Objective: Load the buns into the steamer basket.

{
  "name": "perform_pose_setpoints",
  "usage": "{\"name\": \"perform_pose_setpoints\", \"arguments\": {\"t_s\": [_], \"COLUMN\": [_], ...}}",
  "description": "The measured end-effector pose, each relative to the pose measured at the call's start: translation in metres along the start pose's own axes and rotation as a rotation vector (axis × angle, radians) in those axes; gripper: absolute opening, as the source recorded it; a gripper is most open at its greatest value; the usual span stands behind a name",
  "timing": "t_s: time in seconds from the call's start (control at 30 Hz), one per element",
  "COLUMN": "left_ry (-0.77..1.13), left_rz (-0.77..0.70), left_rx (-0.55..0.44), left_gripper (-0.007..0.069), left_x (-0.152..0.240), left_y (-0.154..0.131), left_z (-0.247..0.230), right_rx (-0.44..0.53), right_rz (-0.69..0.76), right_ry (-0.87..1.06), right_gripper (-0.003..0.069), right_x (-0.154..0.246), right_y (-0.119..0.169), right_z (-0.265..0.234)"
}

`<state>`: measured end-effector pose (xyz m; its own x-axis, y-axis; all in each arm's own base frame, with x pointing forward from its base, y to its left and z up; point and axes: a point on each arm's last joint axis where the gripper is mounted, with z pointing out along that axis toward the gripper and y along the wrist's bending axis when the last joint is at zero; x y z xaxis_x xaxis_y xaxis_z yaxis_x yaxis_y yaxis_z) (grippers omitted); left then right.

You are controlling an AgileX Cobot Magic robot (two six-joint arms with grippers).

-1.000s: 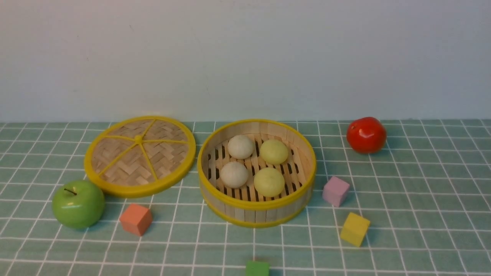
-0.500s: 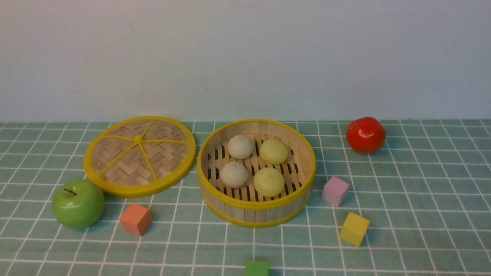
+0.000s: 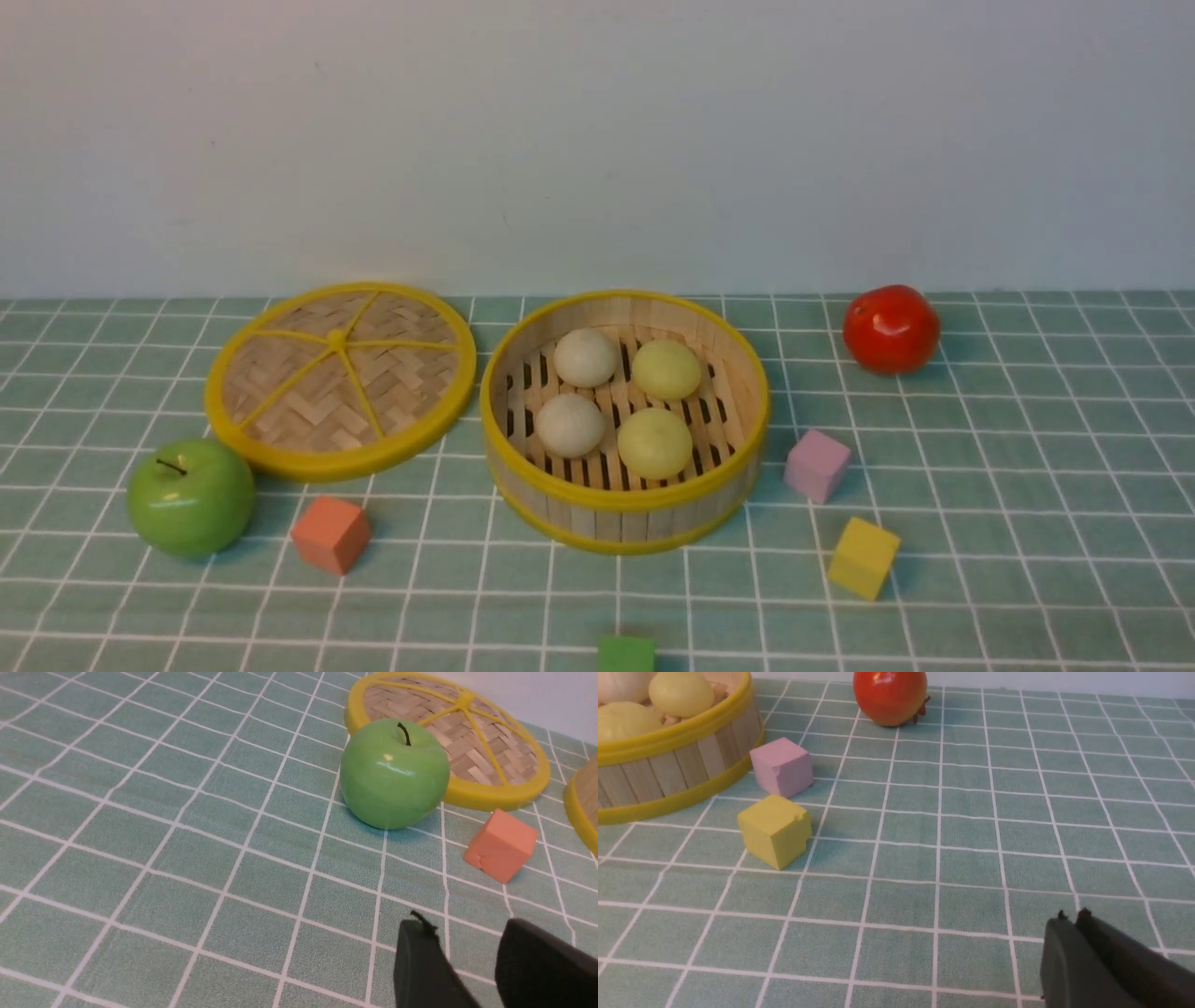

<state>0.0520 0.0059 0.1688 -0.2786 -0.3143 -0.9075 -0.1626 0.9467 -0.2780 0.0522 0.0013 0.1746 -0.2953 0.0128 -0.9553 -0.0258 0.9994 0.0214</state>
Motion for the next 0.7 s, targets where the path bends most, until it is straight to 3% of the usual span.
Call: {"name": "perform_pose_setpoints", "arguments": {"t_s": [0.7], "left_ry": [0.000], "left_rz": [0.000], "left_rx": [0.000], "left_gripper": [0.0238], "left_x": [0.0000], "left_y": [0.0000], "left_z": [0.0000], "right_rx": [0.000], "right_rz": [0.000], "right_ry": [0.000], "right_gripper": [0.0053], "right_x": [0.0000], "right_y": [0.0000], "right_z": [0.0000]}}
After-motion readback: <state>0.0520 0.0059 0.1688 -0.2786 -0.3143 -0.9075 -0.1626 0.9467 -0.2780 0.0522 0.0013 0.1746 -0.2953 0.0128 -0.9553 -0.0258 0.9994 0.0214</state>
